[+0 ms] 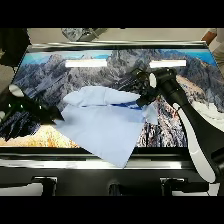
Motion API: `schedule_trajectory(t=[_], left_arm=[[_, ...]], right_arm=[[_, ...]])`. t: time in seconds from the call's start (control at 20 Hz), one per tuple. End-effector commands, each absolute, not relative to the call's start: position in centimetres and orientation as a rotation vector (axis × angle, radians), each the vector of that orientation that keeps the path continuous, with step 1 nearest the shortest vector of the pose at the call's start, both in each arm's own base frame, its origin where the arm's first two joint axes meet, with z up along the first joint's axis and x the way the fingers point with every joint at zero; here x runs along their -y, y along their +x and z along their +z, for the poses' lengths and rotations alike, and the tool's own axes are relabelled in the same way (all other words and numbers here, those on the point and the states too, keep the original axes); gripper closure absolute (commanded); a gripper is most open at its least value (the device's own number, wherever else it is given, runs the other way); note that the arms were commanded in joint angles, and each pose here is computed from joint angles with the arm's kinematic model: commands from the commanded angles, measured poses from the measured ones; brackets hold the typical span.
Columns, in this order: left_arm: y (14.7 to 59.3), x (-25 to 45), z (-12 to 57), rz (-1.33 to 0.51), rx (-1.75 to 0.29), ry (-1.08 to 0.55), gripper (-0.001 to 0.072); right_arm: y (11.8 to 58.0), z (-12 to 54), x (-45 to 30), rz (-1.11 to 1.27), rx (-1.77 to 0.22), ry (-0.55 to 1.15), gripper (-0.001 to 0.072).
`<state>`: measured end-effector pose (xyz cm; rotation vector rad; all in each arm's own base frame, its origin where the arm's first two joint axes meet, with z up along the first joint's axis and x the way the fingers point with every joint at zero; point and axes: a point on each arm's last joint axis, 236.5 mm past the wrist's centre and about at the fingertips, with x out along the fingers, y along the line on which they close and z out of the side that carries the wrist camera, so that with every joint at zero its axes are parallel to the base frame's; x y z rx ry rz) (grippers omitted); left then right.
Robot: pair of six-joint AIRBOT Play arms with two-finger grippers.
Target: Fold the shirts.
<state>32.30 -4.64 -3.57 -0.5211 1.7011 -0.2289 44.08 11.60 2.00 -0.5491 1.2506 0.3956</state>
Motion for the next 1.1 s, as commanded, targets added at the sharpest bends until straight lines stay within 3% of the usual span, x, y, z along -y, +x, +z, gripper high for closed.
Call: schedule_trajectory(t=[0.0, 0.15, 0.35, 0.5, 0.55, 0.7, 0.85, 1.05], left_arm=[[26.5, 8.2, -7.2, -0.268, -1.748, -0.628, 0.0099], [24.9, 10.8, -10.0, -0.264, -1.743, -0.699, 0.0099], [27.3, 11.2, -11.8, -0.182, -1.622, -0.707, 0.0134], [30.1, 10.1, -12.1, -0.11, -1.516, -0.72, 0.0604], [31.0, 9.5, -11.8, -0.108, -1.485, -0.712, 0.0681], [35.4, 6.0, -9.0, -0.084, -1.373, -0.639, 0.0683], [41.9, -0.4, -3.9, -0.011, -1.18, -0.565, 0.0684], [48.2, -3.8, -2.0, -0.008, -1.144, -0.627, 0.0683]], right_arm=[[44.1, 2.0, -11.9, 0.405, -1.247, -0.543, 0.065], [44.0, 1.8, -11.9, 0.41, -1.252, -0.55, 0.065], [43.8, 1.7, -11.8, 0.418, -1.264, -0.56, 0.065], [43.3, 1.6, -11.6, 0.419, -1.283, -0.562, 0.065], [43.2, 1.5, -11.5, 0.418, -1.291, -0.564, 0.065], [43.0, 1.6, -9.8, 0.399, -1.317, -0.636, 0.065], [40.8, 1.2, -8.5, 0.396, -1.428, -0.606, 0.065], [37.5, 1.1, -14.4, 0.61, -1.483, -0.393, 0.065]])
